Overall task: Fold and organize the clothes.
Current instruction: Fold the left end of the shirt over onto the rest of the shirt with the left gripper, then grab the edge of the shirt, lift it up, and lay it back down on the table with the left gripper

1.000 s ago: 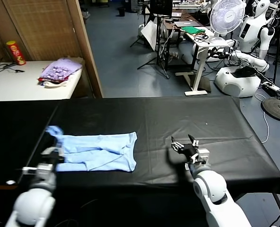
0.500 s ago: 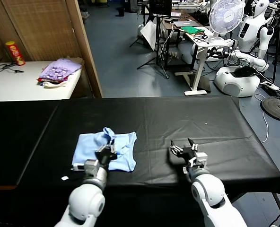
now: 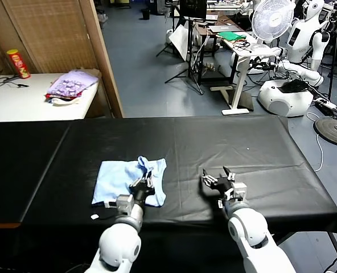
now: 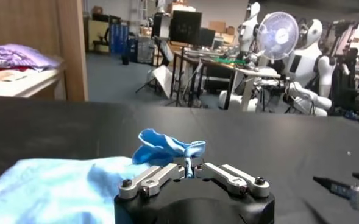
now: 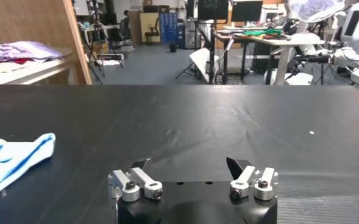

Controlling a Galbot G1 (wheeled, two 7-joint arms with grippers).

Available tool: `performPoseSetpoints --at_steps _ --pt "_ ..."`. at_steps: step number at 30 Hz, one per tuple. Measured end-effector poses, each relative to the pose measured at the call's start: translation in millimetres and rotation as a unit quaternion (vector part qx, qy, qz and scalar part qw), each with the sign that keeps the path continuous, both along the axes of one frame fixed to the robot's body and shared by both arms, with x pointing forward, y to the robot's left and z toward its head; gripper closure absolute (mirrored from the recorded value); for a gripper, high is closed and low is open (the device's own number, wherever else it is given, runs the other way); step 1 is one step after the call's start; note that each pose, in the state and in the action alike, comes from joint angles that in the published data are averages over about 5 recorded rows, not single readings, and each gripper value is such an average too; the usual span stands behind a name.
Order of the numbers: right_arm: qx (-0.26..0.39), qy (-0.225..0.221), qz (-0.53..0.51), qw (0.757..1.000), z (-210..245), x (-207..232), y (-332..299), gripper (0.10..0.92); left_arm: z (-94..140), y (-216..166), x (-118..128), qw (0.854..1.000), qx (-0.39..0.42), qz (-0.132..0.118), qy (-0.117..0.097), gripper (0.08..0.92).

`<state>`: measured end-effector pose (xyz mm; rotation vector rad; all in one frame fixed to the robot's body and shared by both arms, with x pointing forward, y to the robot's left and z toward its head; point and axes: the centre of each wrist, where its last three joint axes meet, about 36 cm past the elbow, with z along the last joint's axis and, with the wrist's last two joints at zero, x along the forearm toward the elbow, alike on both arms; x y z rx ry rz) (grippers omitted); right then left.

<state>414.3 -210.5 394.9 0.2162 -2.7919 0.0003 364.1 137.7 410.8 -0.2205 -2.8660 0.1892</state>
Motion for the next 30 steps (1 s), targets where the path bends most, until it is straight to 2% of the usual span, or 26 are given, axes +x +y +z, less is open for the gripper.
performPoseSetpoints --at_steps 6,9,11,13,18,23,26,30 --pt "-0.002 0.0 0.011 1.0 -1.0 2.7 3.8 0.224 24.3 4.8 8.3 0.996 -0.093 0.013 0.005 0.32" --pt "0.0 0.0 0.02 1.0 -1.4 3.1 6.3 0.224 31.4 20.8 13.1 0.996 -0.09 0.017 -0.021 0.224" --pt "0.003 -0.002 0.028 1.0 -1.6 2.7 8.5 0.224 26.1 38.0 14.3 0.997 -0.065 0.021 -0.034 0.208" --pt "0.007 -0.004 0.039 0.999 -1.3 1.8 11.4 0.224 15.5 60.1 13.9 0.998 -0.037 0.03 -0.033 0.203" --pt "0.03 -0.028 0.086 0.995 4.8 1.9 20.0 0.224 -11.2 120.7 8.0 0.997 0.009 0.075 -0.004 0.201" --pt "0.047 -0.048 0.155 0.986 15.1 2.5 41.4 0.224 -16.6 149.0 2.1 0.994 0.029 0.104 0.006 0.201" --pt "0.025 -0.042 0.183 0.982 13.0 0.8 57.7 0.224 -15.1 154.5 1.6 0.993 0.033 0.112 0.005 0.201" --pt "-0.048 -0.024 0.194 0.98 -2.6 -4.6 75.5 0.224 -14.4 161.6 3.1 0.992 0.032 0.122 0.005 0.201"
